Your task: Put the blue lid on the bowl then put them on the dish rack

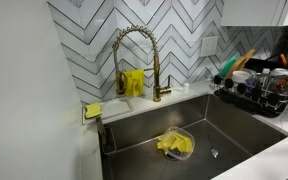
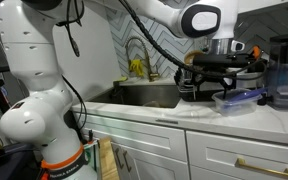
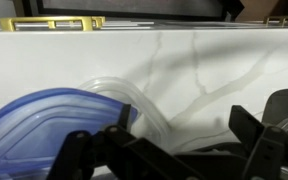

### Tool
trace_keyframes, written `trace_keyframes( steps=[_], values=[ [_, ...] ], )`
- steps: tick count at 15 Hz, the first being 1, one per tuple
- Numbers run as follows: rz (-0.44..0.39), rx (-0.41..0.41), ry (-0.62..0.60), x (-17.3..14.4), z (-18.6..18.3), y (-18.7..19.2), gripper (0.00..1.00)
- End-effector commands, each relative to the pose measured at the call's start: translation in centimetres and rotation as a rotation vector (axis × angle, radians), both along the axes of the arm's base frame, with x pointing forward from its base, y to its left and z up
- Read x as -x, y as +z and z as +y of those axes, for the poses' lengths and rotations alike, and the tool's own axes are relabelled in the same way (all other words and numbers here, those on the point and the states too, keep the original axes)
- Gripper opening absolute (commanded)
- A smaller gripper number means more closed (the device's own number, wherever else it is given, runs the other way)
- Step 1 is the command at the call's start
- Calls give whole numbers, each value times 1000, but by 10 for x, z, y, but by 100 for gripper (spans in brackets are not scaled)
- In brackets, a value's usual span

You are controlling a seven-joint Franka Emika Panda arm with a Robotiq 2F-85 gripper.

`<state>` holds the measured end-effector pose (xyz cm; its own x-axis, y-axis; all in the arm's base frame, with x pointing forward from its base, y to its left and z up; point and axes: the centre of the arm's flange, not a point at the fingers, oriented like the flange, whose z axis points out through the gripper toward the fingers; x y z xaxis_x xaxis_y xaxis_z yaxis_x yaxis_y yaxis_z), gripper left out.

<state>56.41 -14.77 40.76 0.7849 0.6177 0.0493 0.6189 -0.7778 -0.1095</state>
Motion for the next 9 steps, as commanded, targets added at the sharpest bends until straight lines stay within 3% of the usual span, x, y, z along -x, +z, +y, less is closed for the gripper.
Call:
trace_keyframes(
  steps=[1, 3, 5, 9],
  values=[
    [-79, -13, 70, 10, 6, -2, 100],
    [-77, -35, 81, 6, 11, -9, 100],
    [-82, -44, 88, 3, 12, -16, 73],
    [-108, -45, 95, -1, 13, -11, 42]
  ],
)
